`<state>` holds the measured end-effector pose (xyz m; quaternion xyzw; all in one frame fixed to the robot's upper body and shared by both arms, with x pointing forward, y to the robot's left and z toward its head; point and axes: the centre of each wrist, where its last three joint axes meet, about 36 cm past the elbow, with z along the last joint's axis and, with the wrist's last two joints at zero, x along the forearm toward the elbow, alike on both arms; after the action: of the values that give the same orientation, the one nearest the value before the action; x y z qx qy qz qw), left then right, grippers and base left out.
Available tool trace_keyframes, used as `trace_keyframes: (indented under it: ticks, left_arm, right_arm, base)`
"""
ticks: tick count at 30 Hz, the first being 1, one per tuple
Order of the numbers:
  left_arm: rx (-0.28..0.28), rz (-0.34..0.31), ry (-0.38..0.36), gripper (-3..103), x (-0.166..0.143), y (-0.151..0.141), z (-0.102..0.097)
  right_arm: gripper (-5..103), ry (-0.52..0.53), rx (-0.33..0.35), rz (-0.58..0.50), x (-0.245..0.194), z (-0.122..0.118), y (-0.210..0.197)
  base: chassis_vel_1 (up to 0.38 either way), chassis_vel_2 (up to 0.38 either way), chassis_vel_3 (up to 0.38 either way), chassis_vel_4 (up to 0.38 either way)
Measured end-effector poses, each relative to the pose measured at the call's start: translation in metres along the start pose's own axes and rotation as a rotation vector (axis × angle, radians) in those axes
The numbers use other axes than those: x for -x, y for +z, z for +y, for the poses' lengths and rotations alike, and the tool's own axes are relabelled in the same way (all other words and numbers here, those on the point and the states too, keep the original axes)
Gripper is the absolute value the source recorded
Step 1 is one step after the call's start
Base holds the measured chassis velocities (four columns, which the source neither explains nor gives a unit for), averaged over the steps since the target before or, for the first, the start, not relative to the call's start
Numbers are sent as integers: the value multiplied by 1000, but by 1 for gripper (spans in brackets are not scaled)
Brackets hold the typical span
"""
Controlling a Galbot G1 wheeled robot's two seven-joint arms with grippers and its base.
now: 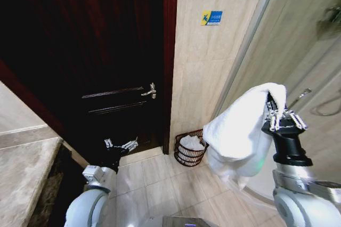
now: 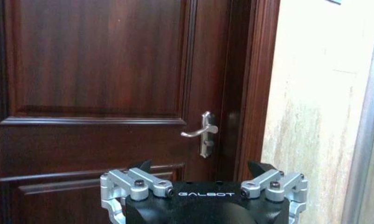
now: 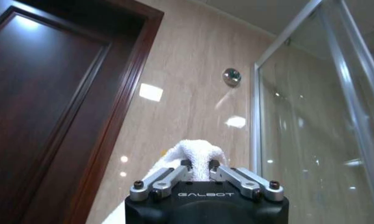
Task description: Discard the used towel into the hamper.
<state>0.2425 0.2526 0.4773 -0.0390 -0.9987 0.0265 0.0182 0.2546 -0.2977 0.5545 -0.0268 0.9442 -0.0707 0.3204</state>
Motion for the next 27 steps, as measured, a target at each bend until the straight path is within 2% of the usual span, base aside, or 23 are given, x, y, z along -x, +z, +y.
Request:
trace_keyframes:
  ticks: [7,16,27]
  left_arm:
    - [0,0,0,100,0,0,0]
    - [0,0,0,100,0,0,0]
    - [0,0,0,100,0,0,0]
  right_arm:
    - [8,0,8,-6,0,1,0]
    - [8,-70,56,-93,14,5,0]
    - [8,-92,76,-122,37,-7,18]
  base:
    - [-139,137,113,-130]
    - [-16,29,5,-5]
    - [0,0,0,0]
